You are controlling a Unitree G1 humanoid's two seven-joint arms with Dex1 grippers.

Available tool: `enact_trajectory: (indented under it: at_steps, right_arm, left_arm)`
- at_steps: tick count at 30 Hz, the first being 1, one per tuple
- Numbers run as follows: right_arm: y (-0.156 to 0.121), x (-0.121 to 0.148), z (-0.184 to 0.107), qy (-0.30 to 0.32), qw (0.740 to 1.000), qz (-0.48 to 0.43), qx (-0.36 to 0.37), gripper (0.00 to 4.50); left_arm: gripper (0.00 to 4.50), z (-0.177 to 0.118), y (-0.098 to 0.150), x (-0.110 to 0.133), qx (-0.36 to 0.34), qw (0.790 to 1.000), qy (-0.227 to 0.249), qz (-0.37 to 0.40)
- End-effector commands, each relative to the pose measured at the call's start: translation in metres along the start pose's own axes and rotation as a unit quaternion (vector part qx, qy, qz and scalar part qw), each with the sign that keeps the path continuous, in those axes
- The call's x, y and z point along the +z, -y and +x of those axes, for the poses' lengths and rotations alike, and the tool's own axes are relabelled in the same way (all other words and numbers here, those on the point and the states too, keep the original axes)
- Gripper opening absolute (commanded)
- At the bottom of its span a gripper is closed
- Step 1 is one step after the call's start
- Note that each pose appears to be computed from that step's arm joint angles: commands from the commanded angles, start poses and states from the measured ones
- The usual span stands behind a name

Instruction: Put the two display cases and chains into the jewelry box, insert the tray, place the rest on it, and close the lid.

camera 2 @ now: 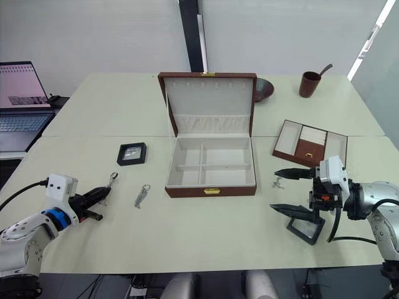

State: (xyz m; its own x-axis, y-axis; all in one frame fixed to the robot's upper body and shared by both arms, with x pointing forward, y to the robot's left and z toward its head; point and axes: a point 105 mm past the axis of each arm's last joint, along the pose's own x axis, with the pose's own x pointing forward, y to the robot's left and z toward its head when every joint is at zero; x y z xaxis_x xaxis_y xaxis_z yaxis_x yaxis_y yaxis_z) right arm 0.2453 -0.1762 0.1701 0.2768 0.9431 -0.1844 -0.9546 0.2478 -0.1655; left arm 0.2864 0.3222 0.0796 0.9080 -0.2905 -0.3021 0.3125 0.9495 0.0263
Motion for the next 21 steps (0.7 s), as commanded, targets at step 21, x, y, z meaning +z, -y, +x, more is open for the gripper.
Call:
enact_trajectory:
  at_steps: [21]
  right_arm:
    - [0.013,0.021,-0.007,-0.002,0.999,-0.019,-0.035,4.50]
  left_arm:
    - [0.03,0.032,0.148,0.130,-0.125,0.976,0.175,0.032]
